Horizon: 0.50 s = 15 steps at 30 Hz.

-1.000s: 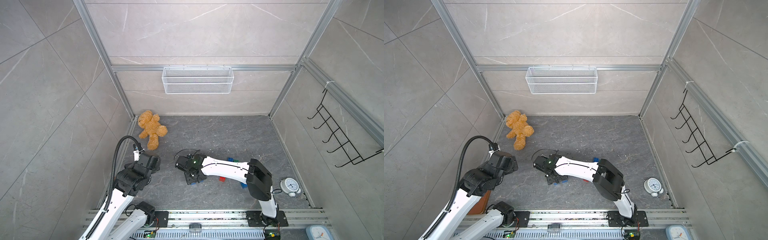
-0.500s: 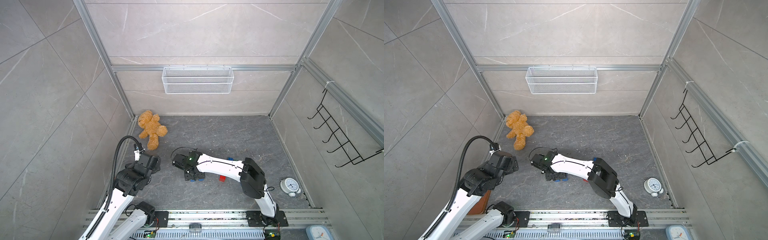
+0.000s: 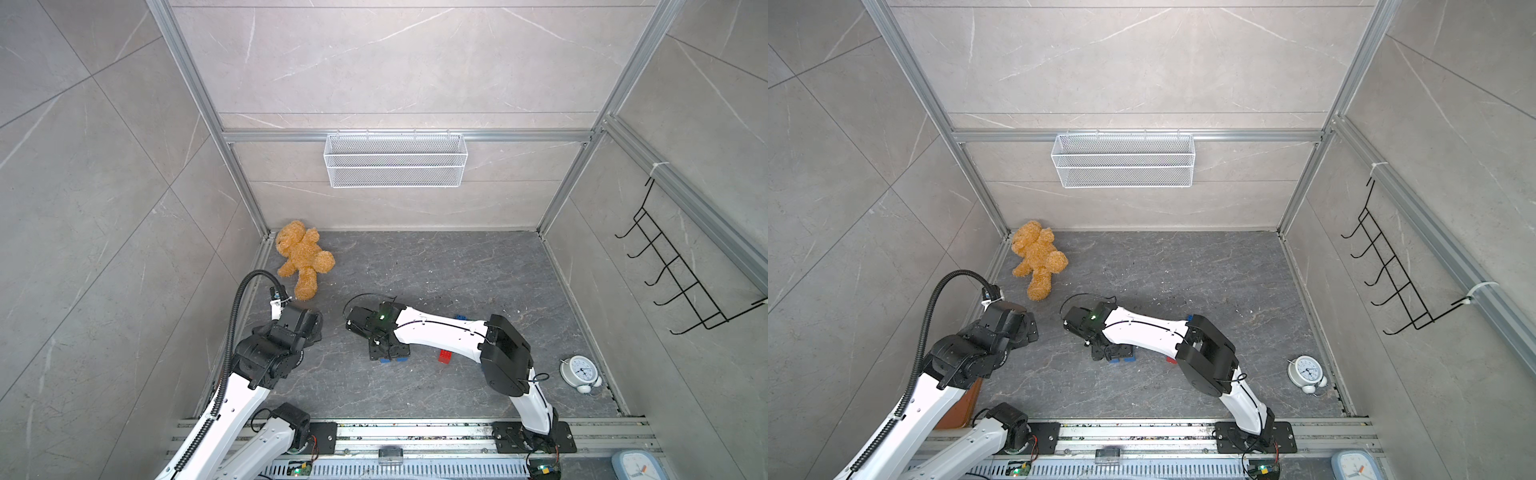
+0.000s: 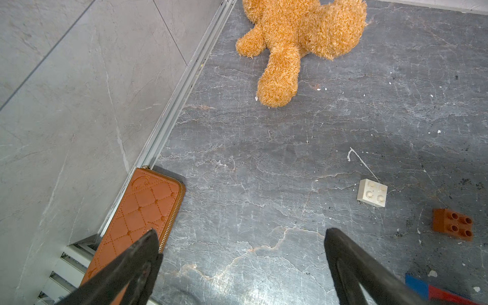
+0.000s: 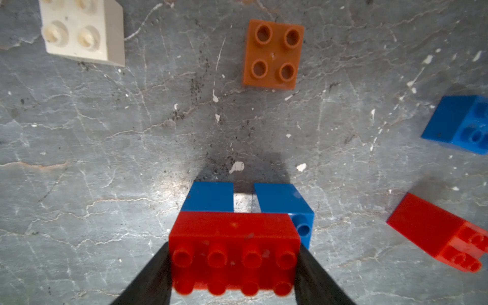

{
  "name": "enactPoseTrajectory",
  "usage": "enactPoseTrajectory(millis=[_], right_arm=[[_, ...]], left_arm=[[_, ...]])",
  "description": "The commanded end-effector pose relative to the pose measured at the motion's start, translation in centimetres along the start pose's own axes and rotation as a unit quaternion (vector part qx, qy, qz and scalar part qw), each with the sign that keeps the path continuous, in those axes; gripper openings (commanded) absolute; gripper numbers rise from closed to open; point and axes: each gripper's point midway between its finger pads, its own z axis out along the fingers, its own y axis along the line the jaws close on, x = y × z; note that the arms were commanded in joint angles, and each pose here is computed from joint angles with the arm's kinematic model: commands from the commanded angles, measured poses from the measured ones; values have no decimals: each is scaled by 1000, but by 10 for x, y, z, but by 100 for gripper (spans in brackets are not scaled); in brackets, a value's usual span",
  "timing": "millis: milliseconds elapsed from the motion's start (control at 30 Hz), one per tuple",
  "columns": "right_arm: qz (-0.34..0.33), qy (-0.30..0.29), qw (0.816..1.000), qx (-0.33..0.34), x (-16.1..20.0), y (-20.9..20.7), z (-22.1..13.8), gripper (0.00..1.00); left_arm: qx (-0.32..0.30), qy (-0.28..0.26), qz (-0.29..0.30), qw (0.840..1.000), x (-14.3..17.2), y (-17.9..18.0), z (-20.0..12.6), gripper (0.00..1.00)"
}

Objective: Assemble the letter h with lego
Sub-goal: Assemble the lego brick with the lego brick.

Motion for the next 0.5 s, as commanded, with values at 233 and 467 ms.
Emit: enactPoseTrajectory(millis=[233, 467], right_arm=[[-4, 7, 1000, -30, 3, 6, -3, 62], [-12, -17, 999, -30, -7, 0, -24, 76]], left_arm=[[7, 1, 7, 1000, -3, -5, 2, 99], [7, 5, 9, 1000, -2, -6, 3, 99]])
